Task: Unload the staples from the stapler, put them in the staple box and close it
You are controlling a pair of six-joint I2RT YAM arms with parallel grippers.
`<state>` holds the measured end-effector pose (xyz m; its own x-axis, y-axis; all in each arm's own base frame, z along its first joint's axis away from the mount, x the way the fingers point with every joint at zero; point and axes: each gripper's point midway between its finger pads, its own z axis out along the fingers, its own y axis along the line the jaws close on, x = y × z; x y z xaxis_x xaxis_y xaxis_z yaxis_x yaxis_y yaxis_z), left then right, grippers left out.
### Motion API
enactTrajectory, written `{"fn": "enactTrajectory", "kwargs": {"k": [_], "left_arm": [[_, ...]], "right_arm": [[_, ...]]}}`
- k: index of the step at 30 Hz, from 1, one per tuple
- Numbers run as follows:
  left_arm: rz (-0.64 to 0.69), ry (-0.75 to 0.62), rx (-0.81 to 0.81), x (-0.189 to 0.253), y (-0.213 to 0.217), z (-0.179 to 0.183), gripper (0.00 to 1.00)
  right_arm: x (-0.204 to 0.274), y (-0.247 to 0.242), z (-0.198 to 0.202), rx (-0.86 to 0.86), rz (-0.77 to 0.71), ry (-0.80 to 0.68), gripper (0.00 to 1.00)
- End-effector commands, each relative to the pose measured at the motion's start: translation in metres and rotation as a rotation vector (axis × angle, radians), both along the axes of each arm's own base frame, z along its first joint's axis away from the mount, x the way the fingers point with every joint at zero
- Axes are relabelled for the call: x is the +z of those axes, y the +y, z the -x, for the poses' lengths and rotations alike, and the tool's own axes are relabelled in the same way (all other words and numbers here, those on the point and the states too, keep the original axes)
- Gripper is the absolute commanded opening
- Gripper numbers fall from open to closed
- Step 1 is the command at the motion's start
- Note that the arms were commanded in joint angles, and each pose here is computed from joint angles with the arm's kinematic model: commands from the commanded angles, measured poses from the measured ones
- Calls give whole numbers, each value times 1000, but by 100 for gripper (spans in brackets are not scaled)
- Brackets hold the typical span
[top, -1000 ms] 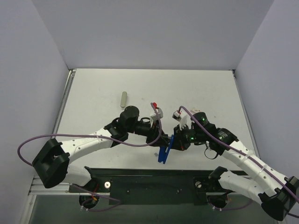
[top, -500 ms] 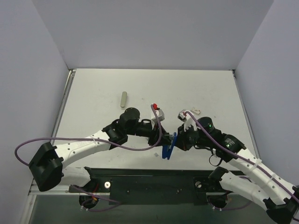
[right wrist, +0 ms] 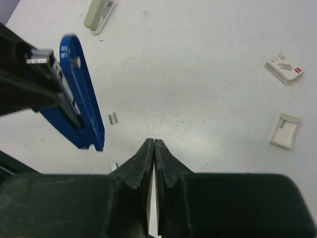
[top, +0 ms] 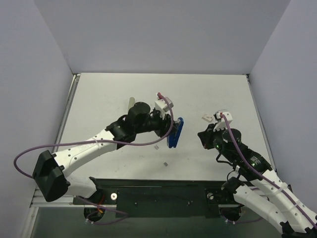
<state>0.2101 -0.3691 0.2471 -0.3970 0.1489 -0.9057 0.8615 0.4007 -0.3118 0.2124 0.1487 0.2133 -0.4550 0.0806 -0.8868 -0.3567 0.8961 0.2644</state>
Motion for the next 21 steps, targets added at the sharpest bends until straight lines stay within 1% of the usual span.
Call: {"fn": "enactTrajectory", "kwargs": {"k": [1, 3, 4, 5, 6, 7, 8, 9, 10, 11, 12, 13, 14, 16, 21], "left_arm": [[-22, -3, 309, 31, 25, -74, 0], [-67, 18, 381, 23, 36, -94, 0], [-78, 17, 418, 26, 44, -104, 0], [-129, 38, 460, 12, 50, -114, 0], [-124, 32, 476, 21, 53, -122, 0], [-168, 35, 509, 8, 59, -133, 0], [-166, 31, 540, 12, 63, -143, 0], [-199, 47, 550, 2, 66, -150, 0], [-199, 42, 578, 6, 73, -162, 0], [-251, 71, 604, -11, 80, -173, 0], [-253, 67, 619, -5, 83, -181, 0], [-291, 94, 638, -19, 89, -192, 0], [-289, 94, 653, -17, 91, -199, 0], [-326, 131, 677, -38, 95, -214, 0], [-384, 140, 749, -58, 109, -248, 0]], "right_arm": [[-10, -12, -9, -111, 1, 18, 0], [-12, -6, -8, -91, -20, 29, 0], [-15, -2, -8, -76, -26, 37, 0], [-17, 1, -8, -70, -35, 43, 0], [-19, 4, -9, -60, -38, 49, 0], [-22, 5, -9, -58, -36, 57, 0], [-23, 5, -10, -60, -33, 62, 0], [-25, 5, -10, -61, -31, 66, 0], [-25, 7, -10, -56, -30, 70, 0], [-26, 8, -10, -52, -34, 73, 0], [-26, 10, -9, -44, -38, 76, 0], [-26, 12, -9, -35, -43, 80, 0], [-28, 14, -8, -27, -43, 86, 0], [-30, 15, -8, -22, -44, 95, 0], [-33, 19, -8, -14, -61, 100, 0]]}}
